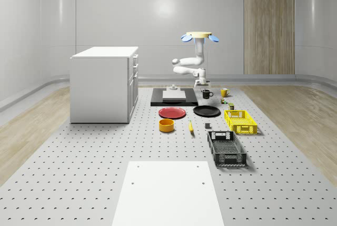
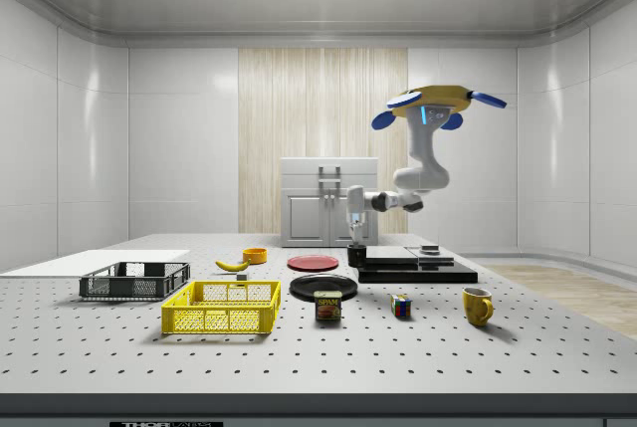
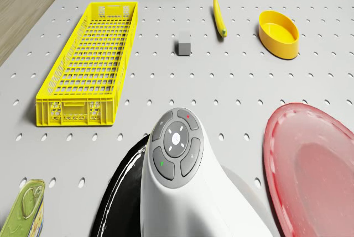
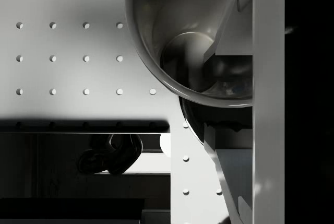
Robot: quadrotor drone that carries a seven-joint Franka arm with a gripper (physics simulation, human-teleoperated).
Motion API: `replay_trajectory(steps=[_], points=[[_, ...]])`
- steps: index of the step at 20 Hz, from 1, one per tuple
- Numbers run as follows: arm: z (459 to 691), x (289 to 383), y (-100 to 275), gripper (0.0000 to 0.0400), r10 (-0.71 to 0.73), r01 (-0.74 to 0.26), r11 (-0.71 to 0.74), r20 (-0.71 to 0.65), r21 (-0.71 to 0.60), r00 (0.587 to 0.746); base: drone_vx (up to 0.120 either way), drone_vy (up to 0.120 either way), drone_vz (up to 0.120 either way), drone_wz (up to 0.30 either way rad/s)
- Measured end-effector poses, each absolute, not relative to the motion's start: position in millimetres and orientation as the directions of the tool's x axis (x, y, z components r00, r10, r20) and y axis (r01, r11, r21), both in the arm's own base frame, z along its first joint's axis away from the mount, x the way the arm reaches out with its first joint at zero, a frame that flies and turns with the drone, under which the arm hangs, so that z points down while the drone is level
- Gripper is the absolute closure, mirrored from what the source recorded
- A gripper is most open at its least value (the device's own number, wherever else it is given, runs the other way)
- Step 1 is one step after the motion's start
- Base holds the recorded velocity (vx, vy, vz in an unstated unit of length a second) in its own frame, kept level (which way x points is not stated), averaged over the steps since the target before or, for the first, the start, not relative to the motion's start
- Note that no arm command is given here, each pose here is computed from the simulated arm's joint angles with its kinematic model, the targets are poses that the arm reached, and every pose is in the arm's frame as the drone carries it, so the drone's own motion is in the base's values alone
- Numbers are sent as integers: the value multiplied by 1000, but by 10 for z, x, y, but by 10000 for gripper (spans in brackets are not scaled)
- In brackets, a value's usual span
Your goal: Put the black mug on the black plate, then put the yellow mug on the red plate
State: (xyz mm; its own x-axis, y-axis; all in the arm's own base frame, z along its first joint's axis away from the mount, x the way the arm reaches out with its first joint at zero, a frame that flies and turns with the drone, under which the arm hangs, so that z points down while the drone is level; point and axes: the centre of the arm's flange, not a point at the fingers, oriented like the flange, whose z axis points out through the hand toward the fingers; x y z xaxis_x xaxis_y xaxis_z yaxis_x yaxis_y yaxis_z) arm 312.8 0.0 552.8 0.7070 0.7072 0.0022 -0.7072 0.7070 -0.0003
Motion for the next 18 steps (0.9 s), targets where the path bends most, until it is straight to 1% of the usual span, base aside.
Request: replay_trajectory(steps=[2, 3, 8, 10, 11, 18], points=[[5528, 3128, 0, 290, 707, -707, 707, 2, 0, 707, 120, 0, -120, 0], [5528, 3128, 0, 290, 707, -707, 707, 2, 0, 707, 120, 0, -40, 0], [5527, 3128, 0, 290, 707, -707, 707, 2, 0, 707, 120, 0, 0, 0], [5527, 3128, 0, 290, 707, -707, 707, 2, 0, 707, 120, -120, 0, 0], [5527, 3128, 0, 290, 707, -707, 707, 2, 0, 707, 120, -40, 0, 0], [5527, 3128, 0, 290, 707, -707, 707, 2, 0, 707, 120, 0, 0, 0]])
